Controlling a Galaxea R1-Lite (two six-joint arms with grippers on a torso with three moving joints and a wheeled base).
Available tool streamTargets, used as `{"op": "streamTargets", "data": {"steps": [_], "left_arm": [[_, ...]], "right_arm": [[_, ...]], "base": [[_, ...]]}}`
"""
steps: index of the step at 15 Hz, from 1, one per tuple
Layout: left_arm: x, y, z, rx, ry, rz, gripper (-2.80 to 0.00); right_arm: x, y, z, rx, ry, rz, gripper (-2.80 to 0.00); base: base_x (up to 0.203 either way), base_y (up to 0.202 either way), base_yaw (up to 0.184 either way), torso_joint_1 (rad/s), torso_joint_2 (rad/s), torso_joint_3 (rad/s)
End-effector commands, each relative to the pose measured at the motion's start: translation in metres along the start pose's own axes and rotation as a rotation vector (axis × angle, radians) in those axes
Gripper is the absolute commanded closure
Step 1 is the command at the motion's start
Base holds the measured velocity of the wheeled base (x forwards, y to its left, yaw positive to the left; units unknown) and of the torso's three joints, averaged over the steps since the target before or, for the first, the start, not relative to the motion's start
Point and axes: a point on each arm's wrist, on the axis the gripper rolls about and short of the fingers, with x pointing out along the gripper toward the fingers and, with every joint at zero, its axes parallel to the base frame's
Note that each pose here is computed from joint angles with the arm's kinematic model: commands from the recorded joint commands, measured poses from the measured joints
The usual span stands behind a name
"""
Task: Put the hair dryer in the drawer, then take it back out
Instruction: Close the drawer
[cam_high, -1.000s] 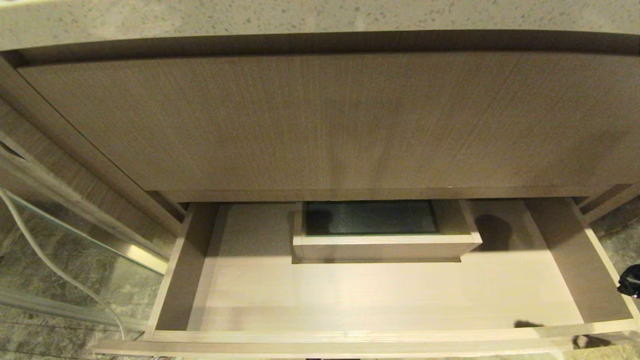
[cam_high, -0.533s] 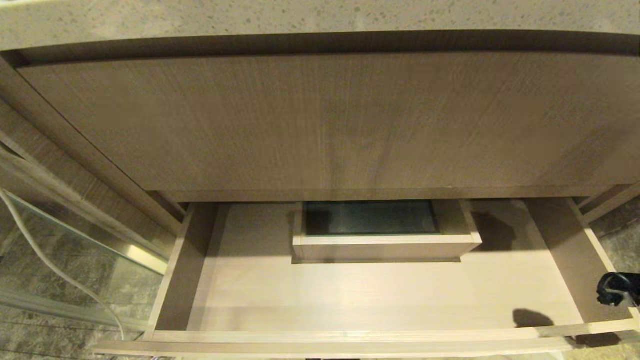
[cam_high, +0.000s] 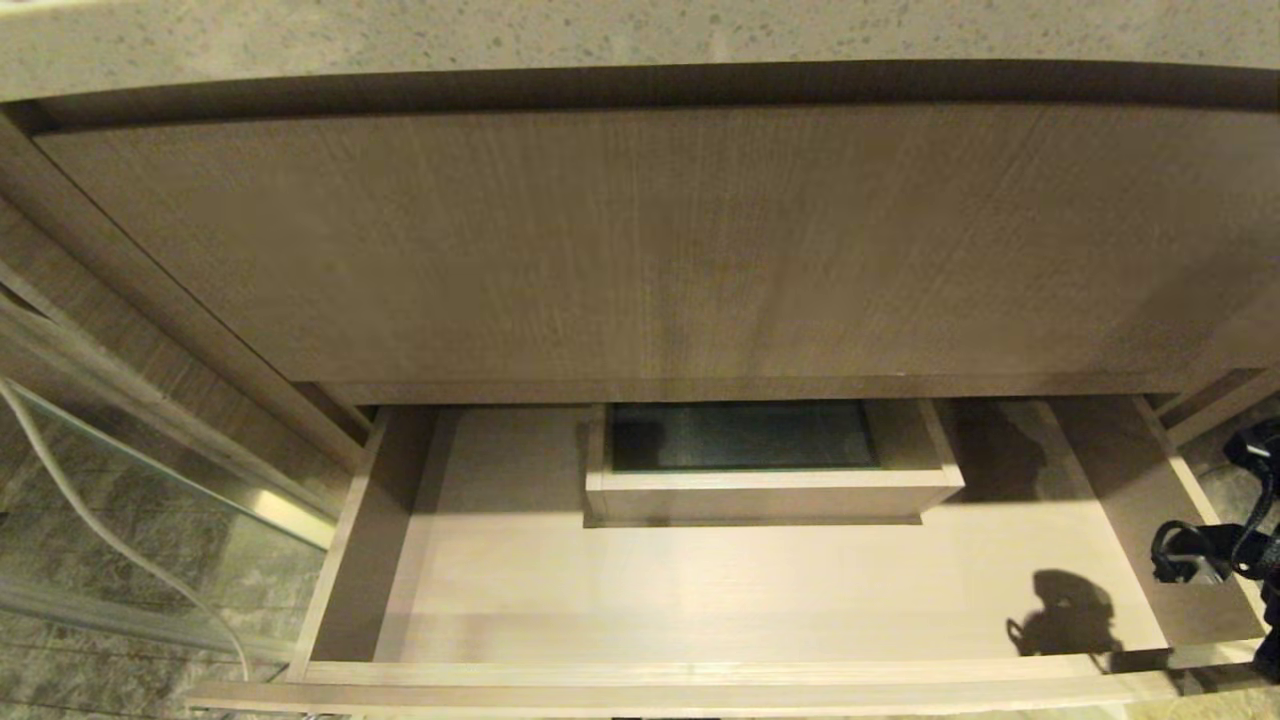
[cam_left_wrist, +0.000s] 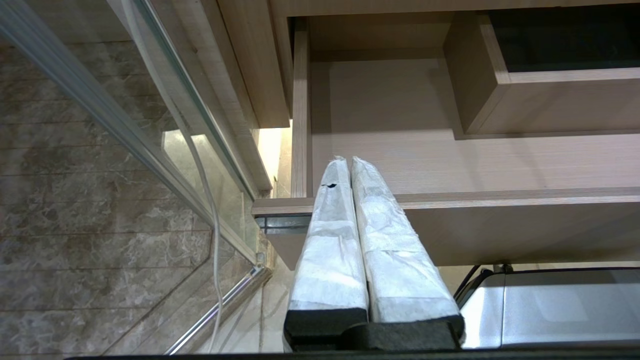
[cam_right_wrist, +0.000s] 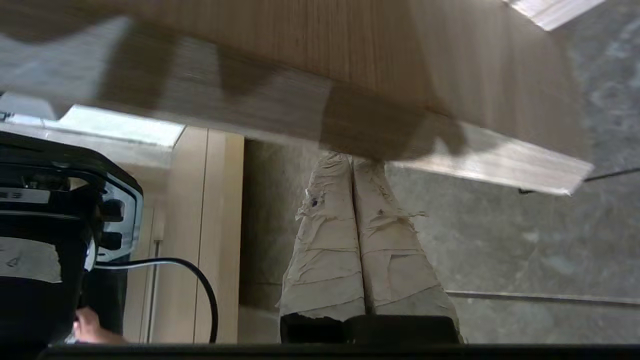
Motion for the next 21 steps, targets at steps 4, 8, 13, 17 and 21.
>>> {"op": "streamTargets", "data": {"steps": [4,8,13,17,21], "left_arm": [[0.0,0.0,0.0,0.0,0.003,0.0,0.0],[0.0,0.0,0.0,0.001,0.003,0.0,0.0],[0.0,0.0,0.0,0.001,0.003,0.0,0.0],[0.0,0.0,0.0,0.001,0.003,0.0,0.0],[0.0,0.0,0.0,0.0,0.003,0.0,0.0]], "right_arm": [[0.002,-0.012,0.006,0.039,-0.039,-0.025,0.0],[-0.017,-0.037,0.008,0.207,-0.331,-0.114,0.0],[-0.059,-0.068,0.033,0.569,-0.826,-0.354,0.0],[-0.083,-0.039,0.0,0.534,-0.896,-0.354,0.0],[-0.091,0.022,-0.053,0.504,-0.905,-0.335,0.0]], "base": [[0.0,0.0,0.0,0.0,0.0,0.0],[0.0,0.0,0.0,0.0,0.0,0.0],[0.0,0.0,0.0,0.0,0.0,0.0],[0.0,0.0,0.0,0.0,0.0,0.0],[0.0,0.0,0.0,0.0,0.0,0.0]]}}
